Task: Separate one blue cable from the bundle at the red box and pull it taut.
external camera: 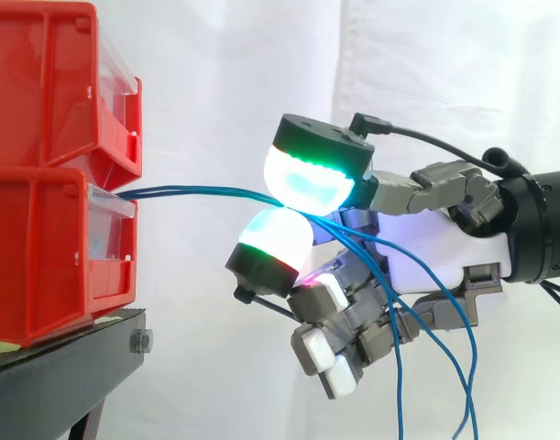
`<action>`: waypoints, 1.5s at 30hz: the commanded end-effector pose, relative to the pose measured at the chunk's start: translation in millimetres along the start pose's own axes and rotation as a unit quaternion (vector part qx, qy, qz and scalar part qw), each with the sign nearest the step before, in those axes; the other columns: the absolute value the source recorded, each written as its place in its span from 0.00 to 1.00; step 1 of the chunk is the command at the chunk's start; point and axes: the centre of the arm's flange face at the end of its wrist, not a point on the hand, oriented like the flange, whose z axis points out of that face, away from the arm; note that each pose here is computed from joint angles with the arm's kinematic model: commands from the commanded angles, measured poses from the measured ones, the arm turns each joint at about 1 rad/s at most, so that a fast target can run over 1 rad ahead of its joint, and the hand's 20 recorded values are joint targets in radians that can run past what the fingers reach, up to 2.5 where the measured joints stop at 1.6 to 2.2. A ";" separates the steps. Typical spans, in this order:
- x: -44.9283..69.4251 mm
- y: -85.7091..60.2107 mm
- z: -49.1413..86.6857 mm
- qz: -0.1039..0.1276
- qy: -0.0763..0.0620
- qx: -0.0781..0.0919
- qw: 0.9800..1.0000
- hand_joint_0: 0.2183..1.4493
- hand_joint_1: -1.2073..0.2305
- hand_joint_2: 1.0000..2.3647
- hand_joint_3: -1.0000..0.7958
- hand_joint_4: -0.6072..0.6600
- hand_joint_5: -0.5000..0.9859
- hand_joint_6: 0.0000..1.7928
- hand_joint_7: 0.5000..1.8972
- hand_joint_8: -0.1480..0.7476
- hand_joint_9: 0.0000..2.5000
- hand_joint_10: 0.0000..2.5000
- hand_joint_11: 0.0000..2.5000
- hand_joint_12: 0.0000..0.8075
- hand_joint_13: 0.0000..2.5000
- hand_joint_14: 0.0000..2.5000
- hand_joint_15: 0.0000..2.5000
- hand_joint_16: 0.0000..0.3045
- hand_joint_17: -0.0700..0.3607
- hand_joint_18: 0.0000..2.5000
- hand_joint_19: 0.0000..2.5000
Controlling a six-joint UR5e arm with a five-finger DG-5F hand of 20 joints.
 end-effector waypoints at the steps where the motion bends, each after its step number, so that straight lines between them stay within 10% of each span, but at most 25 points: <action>1: 1.3 -0.2 -0.1 -0.006 0.001 0.001 1.000 0.35 0.14 0.00 0.28 0.49 0.23 0.52 0.53 0.48 0.44 0.01 0.44 0.44 0.39 0.01 0.30 0.13 0.38 0.31 0.29; 19: 3.6 0.5 0.3 -0.011 0.002 -0.001 1.000 0.28 0.49 0.00 0.28 0.52 0.23 0.50 0.47 0.49 0.47 0.01 0.44 0.47 0.40 0.01 0.31 0.15 0.40 0.33 0.31; 33: 4.6 1.7 0.1 -0.011 0.002 -0.002 1.000 0.46 0.20 0.00 0.28 0.40 0.23 0.51 0.55 0.48 0.46 0.01 0.46 0.45 0.39 0.01 0.31 0.15 0.40 0.33 0.31; 45: 3.8 0.4 0.2 -0.013 0.003 -0.001 1.000 0.28 0.15 0.00 0.28 0.47 0.24 0.51 0.52 0.49 0.48 0.01 0.47 0.45 0.39 0.01 0.32 0.15 0.40 0.33 0.31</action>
